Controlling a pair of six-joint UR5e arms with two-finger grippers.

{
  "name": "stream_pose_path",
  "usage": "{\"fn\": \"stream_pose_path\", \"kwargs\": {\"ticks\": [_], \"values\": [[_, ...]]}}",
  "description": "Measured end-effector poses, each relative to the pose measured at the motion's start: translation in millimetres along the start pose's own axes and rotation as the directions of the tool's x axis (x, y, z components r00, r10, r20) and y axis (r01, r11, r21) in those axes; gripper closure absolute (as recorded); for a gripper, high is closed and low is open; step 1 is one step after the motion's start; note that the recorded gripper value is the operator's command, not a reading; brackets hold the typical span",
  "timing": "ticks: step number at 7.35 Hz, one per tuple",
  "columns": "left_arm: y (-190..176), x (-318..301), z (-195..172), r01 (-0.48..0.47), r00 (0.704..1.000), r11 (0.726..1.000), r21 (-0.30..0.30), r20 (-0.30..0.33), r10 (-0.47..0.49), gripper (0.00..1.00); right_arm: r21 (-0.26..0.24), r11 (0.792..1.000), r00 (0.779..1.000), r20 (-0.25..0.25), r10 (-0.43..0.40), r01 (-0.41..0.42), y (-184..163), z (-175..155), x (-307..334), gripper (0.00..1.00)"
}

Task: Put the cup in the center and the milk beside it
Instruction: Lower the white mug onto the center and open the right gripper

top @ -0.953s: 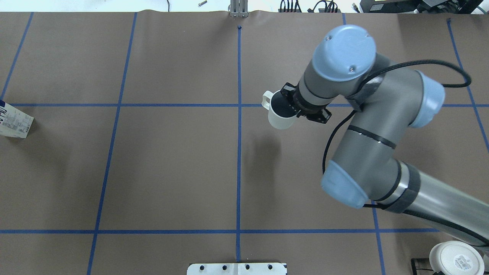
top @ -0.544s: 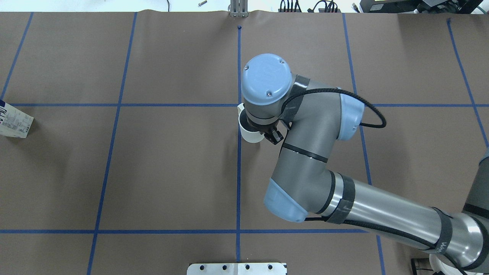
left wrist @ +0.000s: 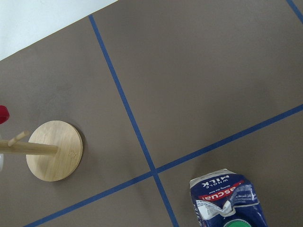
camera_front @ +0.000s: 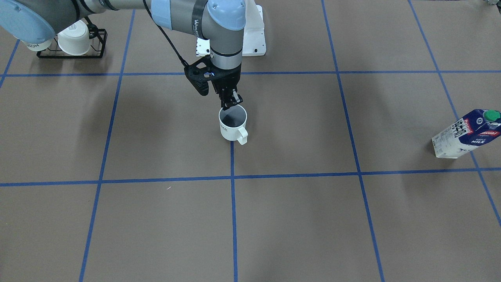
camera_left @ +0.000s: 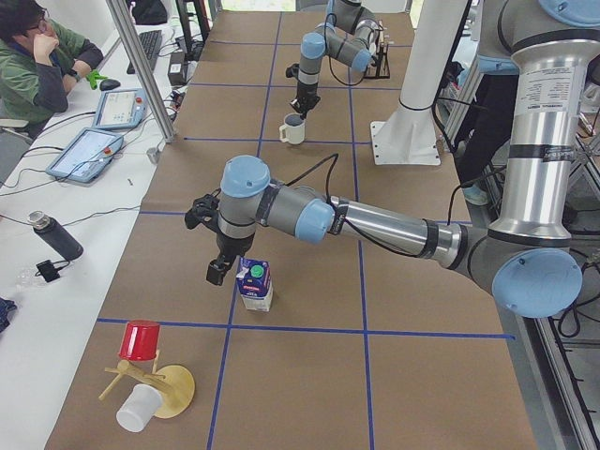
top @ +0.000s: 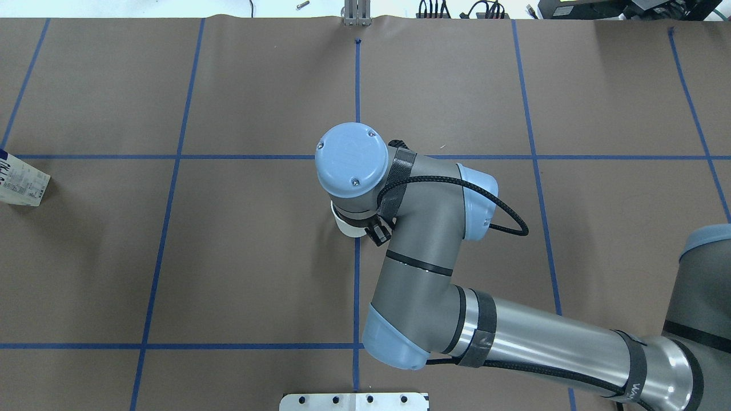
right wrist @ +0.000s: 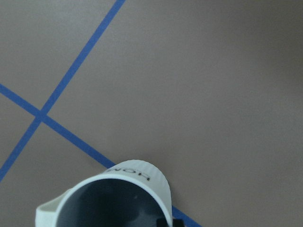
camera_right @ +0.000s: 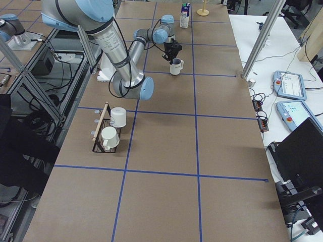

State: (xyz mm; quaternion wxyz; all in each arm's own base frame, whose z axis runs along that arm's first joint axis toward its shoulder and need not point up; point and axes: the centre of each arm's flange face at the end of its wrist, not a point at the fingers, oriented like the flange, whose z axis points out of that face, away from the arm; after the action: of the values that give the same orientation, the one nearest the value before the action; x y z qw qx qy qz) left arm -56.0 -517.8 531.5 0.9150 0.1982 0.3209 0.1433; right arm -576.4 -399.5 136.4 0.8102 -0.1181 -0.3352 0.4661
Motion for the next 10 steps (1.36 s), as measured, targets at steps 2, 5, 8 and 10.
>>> {"fn": "stream_pose_path", "kwargs": {"ticks": [2,5,8,10], "values": [[1,0,0,0.001,1.0,1.0,-0.001,0.0,-0.001,0.02,-0.003,1.0,1.0,-0.009,-0.014,0.014,6,5,5,1.0],[1,-1,1,0.001,1.0,1.0,-0.002,0.0,-0.001,0.02,0.002,1.0,0.999,-0.018,-0.031,0.031,4,11,9,0.99],[1,-2,3,0.003,1.0,1.0,-0.006,-0.002,-0.003,0.02,0.002,0.996,0.996,-0.007,-0.087,0.087,3,6,7,0.0],[1,-2,4,0.004,1.0,1.0,-0.008,-0.002,-0.004,0.02,-0.015,0.988,0.987,0.051,-0.156,0.157,-5,-27,2,0.0]]}}
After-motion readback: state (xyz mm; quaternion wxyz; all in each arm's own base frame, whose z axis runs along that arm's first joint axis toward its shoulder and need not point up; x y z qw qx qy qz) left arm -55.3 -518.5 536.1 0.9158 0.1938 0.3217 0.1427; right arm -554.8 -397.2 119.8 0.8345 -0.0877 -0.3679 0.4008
